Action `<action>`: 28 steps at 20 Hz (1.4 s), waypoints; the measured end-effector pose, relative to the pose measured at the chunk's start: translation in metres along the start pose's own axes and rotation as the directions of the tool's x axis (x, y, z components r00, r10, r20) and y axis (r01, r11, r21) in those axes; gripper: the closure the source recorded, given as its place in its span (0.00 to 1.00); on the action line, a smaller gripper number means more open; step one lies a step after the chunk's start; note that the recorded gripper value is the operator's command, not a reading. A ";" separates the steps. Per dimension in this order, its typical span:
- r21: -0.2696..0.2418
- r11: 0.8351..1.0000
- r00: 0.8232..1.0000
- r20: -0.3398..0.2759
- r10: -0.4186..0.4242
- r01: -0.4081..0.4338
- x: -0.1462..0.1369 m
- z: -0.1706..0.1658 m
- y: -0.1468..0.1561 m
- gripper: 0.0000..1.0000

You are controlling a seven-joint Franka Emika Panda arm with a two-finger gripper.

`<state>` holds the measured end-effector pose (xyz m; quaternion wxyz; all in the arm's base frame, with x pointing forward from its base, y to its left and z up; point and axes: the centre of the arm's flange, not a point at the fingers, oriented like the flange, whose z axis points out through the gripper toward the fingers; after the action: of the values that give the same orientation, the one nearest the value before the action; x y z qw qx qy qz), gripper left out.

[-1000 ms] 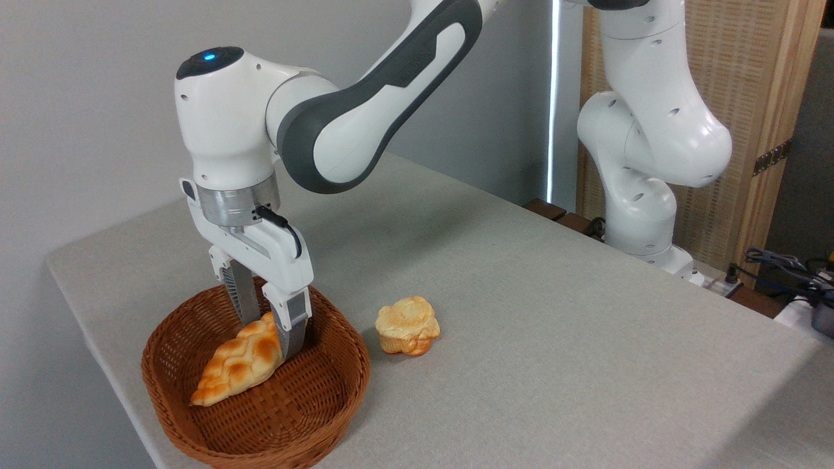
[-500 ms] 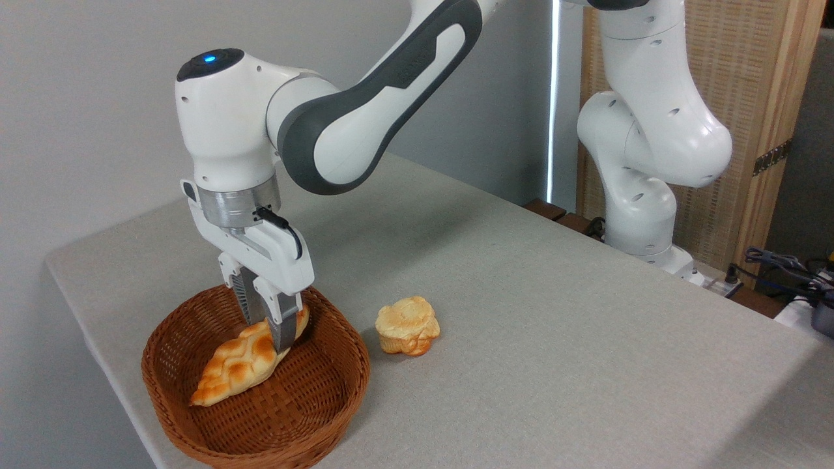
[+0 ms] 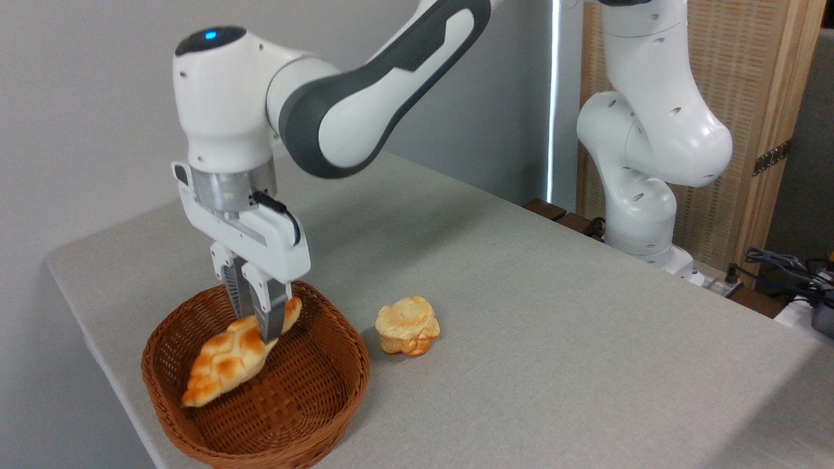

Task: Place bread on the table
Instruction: 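Lift the braided bread out of the basket and carry it beside the bun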

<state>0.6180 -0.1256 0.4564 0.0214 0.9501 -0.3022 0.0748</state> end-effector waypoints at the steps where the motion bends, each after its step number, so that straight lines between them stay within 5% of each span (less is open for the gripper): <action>1: 0.001 1.000 1.000 -0.003 -0.005 0.005 0.000 -0.011 -0.002 0.71; 5: -0.014 1.000 1.000 0.027 0.007 -0.007 -0.010 -0.051 -0.005 0.71; 9: -0.080 0.986 0.986 0.067 0.152 -0.147 -0.036 -0.102 0.017 0.71; 14: -0.089 0.964 0.963 0.083 0.257 -0.250 -0.084 -0.132 0.047 0.70; 20: -0.182 0.922 0.912 0.173 0.372 -0.342 -0.142 -0.106 0.085 0.60; 22: -0.207 0.911 0.898 0.193 0.396 -0.358 -0.143 -0.091 0.097 0.41; 28: -0.232 0.901 0.886 0.208 0.415 -0.367 -0.134 -0.064 0.101 0.20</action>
<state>0.4430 -0.1260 0.4981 0.0557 0.8647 -0.4939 -0.0725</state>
